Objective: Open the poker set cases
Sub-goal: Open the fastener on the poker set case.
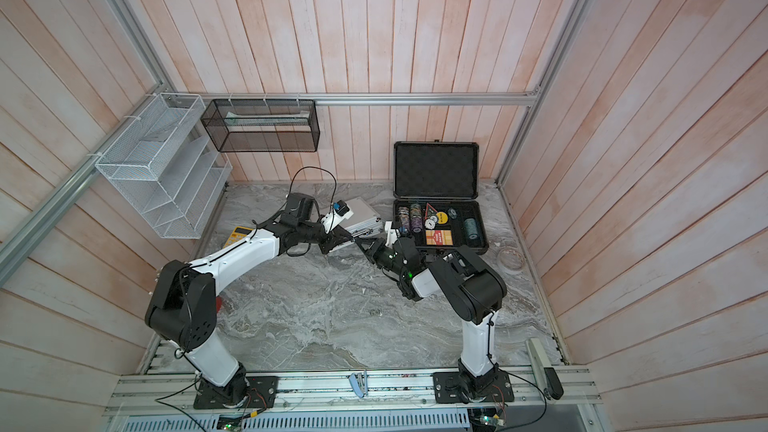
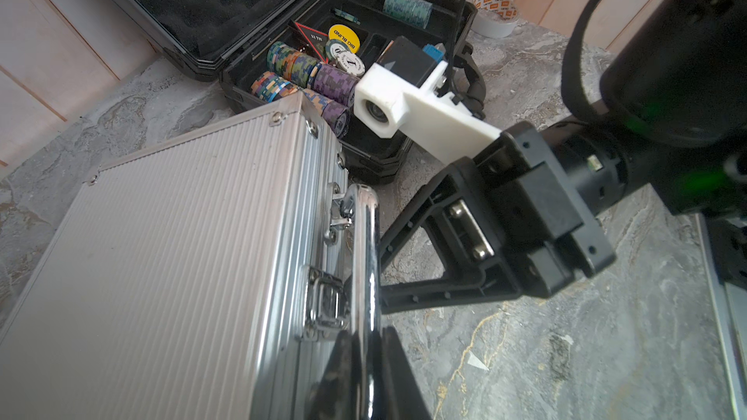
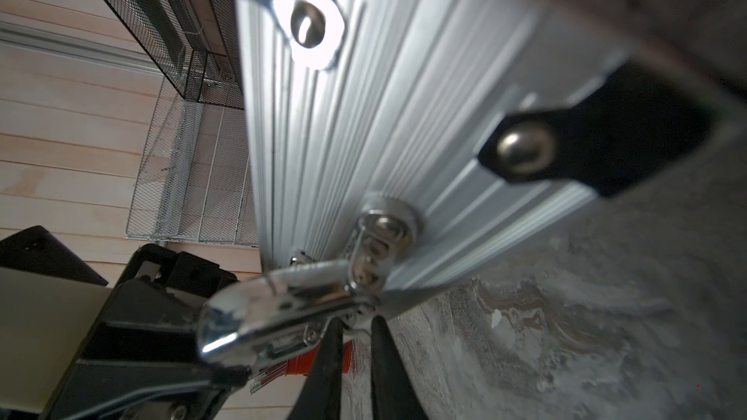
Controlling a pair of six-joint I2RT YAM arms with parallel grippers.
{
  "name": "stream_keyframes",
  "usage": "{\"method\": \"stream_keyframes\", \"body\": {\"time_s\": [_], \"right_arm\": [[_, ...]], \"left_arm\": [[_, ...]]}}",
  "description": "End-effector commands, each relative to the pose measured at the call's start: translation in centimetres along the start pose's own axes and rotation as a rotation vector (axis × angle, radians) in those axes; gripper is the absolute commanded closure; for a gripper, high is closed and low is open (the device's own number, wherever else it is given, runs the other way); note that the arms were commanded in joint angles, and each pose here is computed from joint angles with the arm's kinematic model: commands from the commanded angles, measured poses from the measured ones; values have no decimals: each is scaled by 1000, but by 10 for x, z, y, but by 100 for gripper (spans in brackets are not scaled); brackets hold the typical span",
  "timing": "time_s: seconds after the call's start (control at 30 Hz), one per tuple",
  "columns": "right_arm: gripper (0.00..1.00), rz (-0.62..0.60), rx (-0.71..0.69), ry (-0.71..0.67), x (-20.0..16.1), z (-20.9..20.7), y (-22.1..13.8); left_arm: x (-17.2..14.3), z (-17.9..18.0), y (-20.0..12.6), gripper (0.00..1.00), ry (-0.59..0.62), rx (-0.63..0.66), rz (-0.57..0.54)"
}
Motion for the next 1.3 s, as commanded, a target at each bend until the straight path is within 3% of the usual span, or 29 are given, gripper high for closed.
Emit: {"method": "stream_keyframes", "body": {"time_s": [0.0,0.6,1.27], "right_arm": [[85,38,139,-27,-4,33,-3],[86,82,78,87,-6,31,0],[87,45,45,131,-7,36,-10]], "left_arm": [[11,3,1,100,53,6,-63],[0,5,9,100,44,8,-26],[-13,7,17,100,43,12,16]]}}
Point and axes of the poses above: each gripper's point midway between its finger pads, its own y axis out along the fingers, its own z axis along the line the jaws close on, x = y × z, the point moved 8 cm from there along -y, back along the fingers, and after that the axes turned 8 degrees about y, right-handed, at the moved point
